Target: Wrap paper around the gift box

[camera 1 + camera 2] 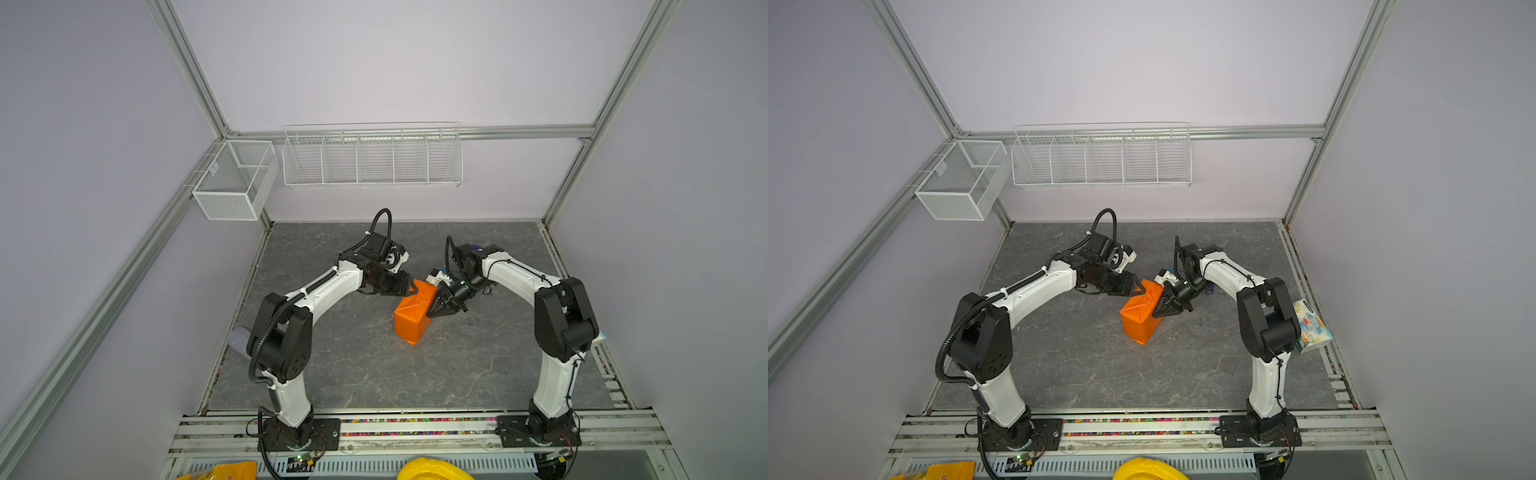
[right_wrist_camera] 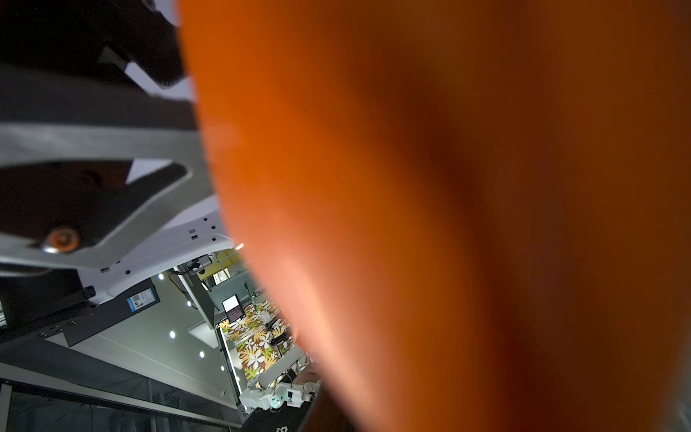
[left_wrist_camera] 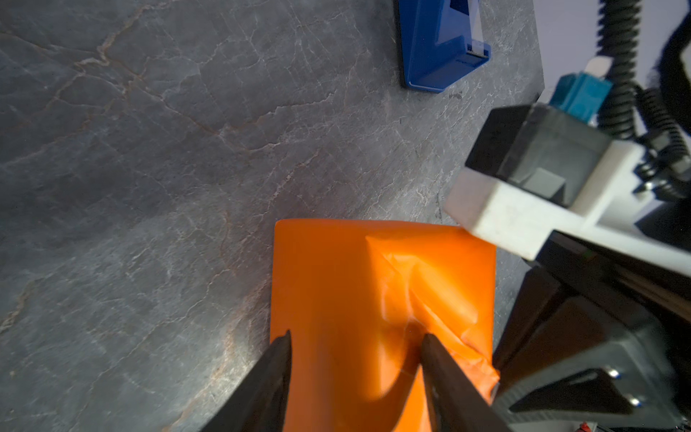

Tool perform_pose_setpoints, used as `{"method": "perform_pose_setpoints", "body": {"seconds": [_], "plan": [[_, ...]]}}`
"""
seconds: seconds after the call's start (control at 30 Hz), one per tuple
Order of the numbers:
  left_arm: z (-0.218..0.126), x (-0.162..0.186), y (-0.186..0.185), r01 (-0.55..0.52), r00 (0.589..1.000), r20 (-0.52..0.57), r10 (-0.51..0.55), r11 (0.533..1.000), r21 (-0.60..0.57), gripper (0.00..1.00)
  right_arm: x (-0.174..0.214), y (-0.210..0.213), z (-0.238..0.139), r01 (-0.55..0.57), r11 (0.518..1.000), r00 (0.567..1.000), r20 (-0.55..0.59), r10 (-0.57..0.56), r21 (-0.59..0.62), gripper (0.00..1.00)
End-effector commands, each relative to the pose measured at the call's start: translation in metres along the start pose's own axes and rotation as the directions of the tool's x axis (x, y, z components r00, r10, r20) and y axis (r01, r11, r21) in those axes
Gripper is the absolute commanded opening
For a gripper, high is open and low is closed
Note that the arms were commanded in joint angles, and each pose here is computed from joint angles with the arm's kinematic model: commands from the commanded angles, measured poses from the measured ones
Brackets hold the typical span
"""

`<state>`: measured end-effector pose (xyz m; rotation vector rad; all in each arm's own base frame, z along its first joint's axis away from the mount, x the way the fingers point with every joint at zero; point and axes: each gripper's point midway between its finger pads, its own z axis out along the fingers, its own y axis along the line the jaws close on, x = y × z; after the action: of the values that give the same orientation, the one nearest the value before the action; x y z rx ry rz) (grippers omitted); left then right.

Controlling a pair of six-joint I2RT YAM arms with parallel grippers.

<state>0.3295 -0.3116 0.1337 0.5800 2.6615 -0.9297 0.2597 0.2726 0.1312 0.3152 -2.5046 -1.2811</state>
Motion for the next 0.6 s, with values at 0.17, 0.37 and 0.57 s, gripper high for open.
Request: {"method": "perform_pose_setpoints", "body": {"seconds": [0.17, 0.37, 0.57], "plan": [[0.018, 0.028, 0.028, 0.029, 0.993, -0.106, -0.041, 0.994, -0.109, 0.55, 0.005, -0.016, -0.002, -0.031, 0.997, 0.998, 0.049, 0.027, 0.067, 0.07], [0.016, 0.032, 0.023, 0.027, 0.994, -0.102, -0.037, 0.995, -0.095, 0.55, 0.018, -0.033, -0.006, -0.091, 0.985, 0.993, 0.091, 0.078, 0.149, 0.22], [0.013, 0.033, 0.018, 0.020, 0.995, -0.100, -0.028, 0.997, -0.077, 0.55, 0.013, -0.018, -0.032, -0.089, 0.980, 0.959, 0.282, 0.035, 0.179, 0.26]]}}
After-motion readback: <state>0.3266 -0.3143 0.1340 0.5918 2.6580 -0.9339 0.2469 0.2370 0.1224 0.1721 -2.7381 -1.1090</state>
